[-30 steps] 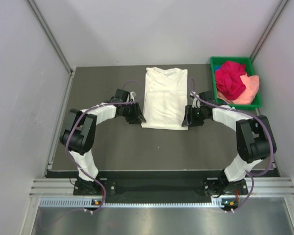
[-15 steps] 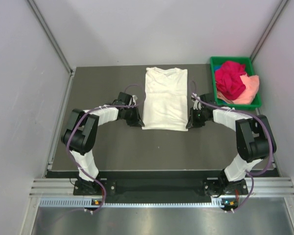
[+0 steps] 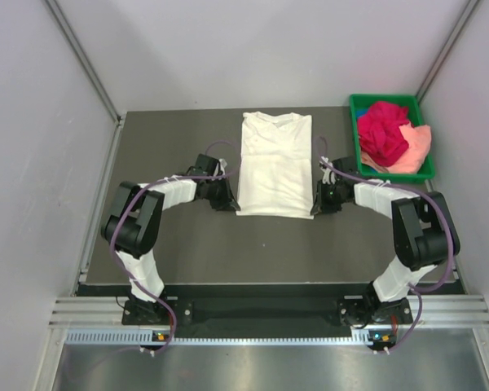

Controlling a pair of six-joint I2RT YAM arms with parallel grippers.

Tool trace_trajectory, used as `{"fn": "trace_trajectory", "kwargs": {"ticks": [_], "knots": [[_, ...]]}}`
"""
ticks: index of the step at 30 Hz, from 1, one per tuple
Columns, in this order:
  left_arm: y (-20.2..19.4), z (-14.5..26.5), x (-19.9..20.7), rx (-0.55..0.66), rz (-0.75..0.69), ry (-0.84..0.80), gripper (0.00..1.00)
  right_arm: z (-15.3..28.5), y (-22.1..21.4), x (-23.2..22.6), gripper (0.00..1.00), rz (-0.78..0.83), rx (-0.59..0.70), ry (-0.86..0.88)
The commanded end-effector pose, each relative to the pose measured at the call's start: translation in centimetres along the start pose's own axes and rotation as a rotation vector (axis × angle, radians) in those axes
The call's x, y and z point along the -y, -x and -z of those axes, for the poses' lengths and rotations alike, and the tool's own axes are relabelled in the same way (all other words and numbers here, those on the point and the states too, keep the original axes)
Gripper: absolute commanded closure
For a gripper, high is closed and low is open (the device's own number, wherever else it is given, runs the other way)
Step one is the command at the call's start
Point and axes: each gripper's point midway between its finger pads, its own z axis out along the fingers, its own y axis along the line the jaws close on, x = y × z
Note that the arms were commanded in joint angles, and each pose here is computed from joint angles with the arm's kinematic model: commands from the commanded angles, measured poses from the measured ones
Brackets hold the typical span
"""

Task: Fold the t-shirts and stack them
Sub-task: Fold the tshirt

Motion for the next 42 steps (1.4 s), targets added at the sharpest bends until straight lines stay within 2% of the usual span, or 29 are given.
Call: {"fn": "trace_trajectory", "kwargs": {"ticks": [1, 6, 17, 20, 21, 26, 29, 31, 34, 38, 42], "knots": [[-1.4, 0.5, -1.5, -0.008, 0.005, 0.066, 1.0, 1.2, 1.2, 1.4, 1.0, 0.0, 0.073, -0.075], [-1.3, 1.0, -0.9, 0.0, 0.013, 0.046, 1.0, 1.5, 1.2, 1.7, 1.0, -0.018, 0.08, -0.097], [-3.8, 0.0, -2.6, -0.046, 0.036, 0.09, 1.0, 1.3, -1.0, 2.5, 1.0, -0.045, 0.078, -0.119], [-3.9, 0.5, -2.0, -0.048, 0.036, 0.083, 0.93, 1.6, -0.8, 2.3, 1.0, -0.045, 0.088, -0.112], [-4.1, 0.8, -2.0, -0.055, 0.042, 0.092, 0.86, 1.8, -0.7, 2.1, 0.94, -0.044, 0.092, -0.109], [-4.1, 2.9, -0.5, -0.034, 0.021, 0.116, 0.82, 3.8, 0.5, 1.3, 0.79, -0.067, 0.122, -0.118], [-2.9, 4.5, 0.1, 0.02, -0.004, 0.166, 0.78, 5.2, 1.2, 0.8, 0.75, -0.084, 0.137, -0.125], [-1.6, 5.4, 1.8, 0.064, -0.031, 0.146, 0.76, 5.9, 1.8, 0.0, 0.76, -0.08, 0.148, -0.107], [-0.3, 5.1, 5.3, 0.083, -0.056, 0.009, 0.77, 6.2, 2.7, -1.3, 0.79, -0.069, 0.162, -0.072], [-0.2, 3.3, 8.7, 0.045, -0.074, -0.109, 0.79, 5.2, 3.3, -4.1, 0.85, -0.041, 0.145, 0.015], [-0.5, 0.6, 6.7, 0.019, -0.044, -0.02, 0.8, 4.0, 4.5, -9.4, 0.87, 0.041, 0.13, 0.156]]}}
